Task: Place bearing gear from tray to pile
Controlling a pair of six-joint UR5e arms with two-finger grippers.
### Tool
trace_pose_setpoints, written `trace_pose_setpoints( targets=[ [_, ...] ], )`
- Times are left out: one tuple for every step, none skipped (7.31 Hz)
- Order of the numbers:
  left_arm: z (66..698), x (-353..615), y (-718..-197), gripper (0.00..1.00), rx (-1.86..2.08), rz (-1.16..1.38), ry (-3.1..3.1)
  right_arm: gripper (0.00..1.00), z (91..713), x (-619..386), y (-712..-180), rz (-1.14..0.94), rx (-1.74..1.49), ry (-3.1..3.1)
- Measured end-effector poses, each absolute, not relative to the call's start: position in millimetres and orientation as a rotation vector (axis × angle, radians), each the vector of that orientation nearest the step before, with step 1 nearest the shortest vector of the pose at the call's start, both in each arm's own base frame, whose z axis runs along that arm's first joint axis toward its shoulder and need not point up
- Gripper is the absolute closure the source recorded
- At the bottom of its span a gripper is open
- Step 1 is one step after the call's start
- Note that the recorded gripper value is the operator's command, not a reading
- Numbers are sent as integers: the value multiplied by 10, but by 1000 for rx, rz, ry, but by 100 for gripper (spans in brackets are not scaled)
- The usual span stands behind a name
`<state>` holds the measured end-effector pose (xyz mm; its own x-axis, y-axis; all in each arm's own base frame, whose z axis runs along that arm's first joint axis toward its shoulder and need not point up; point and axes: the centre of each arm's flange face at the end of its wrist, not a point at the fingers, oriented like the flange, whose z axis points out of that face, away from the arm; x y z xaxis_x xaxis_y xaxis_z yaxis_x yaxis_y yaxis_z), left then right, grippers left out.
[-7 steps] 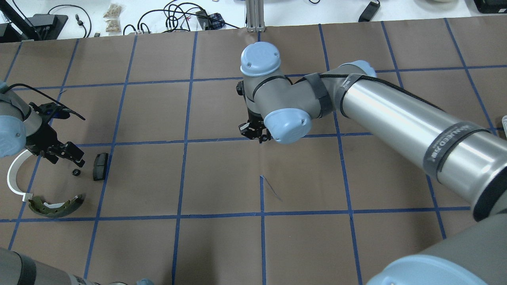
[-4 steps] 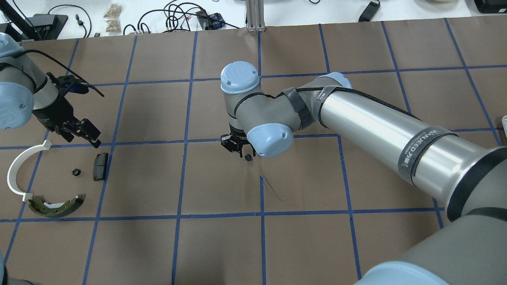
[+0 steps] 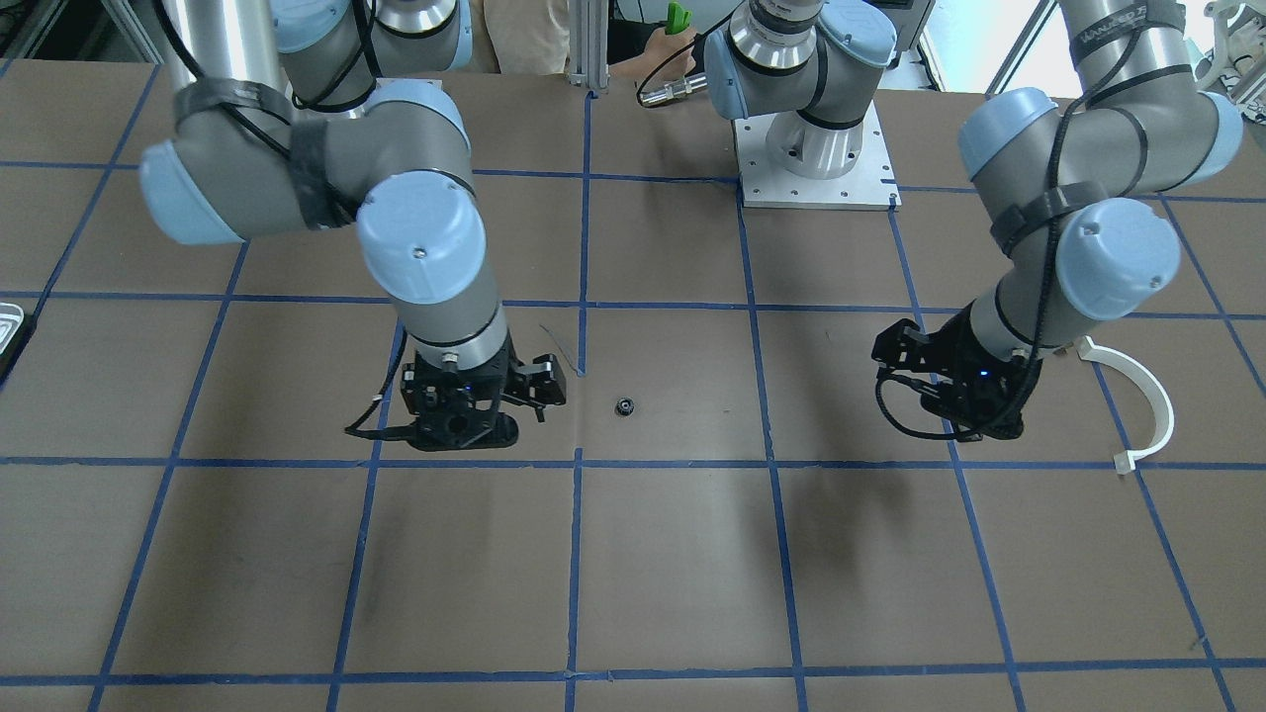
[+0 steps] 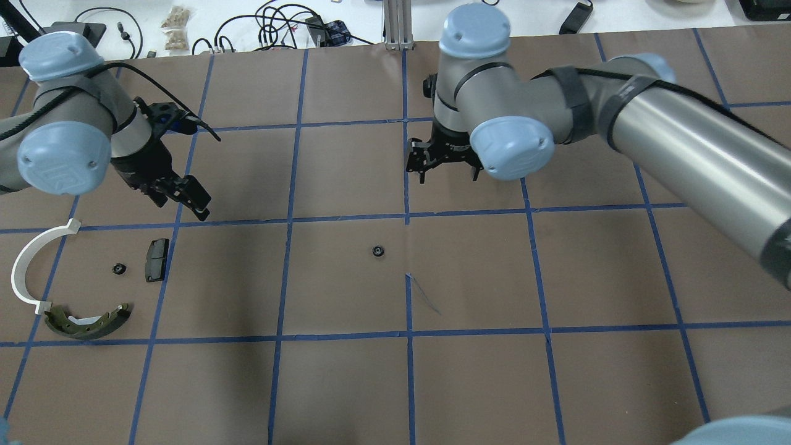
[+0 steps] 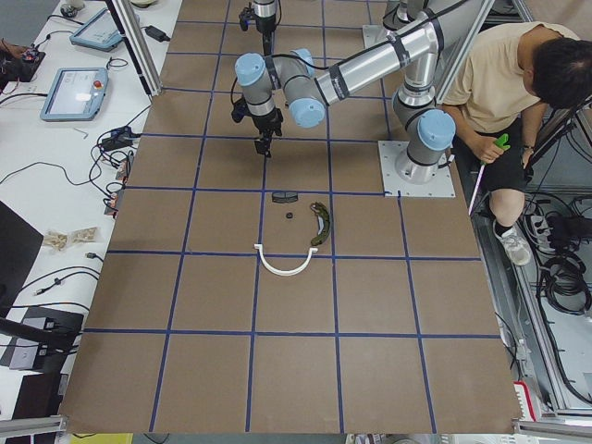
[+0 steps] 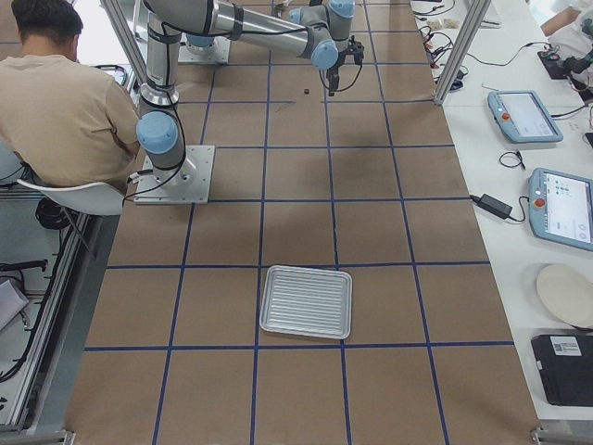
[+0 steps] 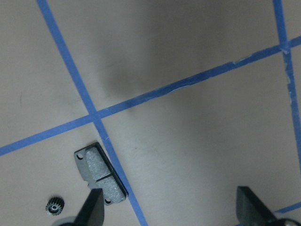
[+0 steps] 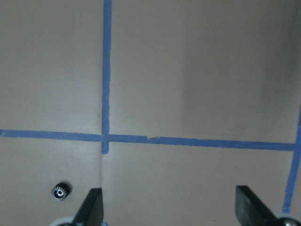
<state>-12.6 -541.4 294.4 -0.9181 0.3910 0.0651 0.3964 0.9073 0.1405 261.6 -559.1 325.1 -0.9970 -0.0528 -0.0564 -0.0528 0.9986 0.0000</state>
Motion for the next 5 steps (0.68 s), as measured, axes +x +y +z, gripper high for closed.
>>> trace_pose_setpoints(
  targets=[
    [2914, -529, -5413, 0, -663, -216, -3042, 0, 3646, 2319, -5540, -34, -73, 3082],
    [2866, -959, -5402, 0, -673, -179, -3062, 0, 4024, 2092, -5438, -83, -78, 3094],
    [2801, -1369, -5354, 0, -642, -138, -3085, 0, 4338, 1893, -5317, -128, -123, 3130],
    [2729, -1664, -5289, 0, -575, -118, -3105, 0, 4573, 1696, -5214, -146, -154, 3164],
    [2661, -1884, -5225, 0, -514, -118, -3119, 0, 4773, 1560, -5130, -139, -168, 3178]
  ],
)
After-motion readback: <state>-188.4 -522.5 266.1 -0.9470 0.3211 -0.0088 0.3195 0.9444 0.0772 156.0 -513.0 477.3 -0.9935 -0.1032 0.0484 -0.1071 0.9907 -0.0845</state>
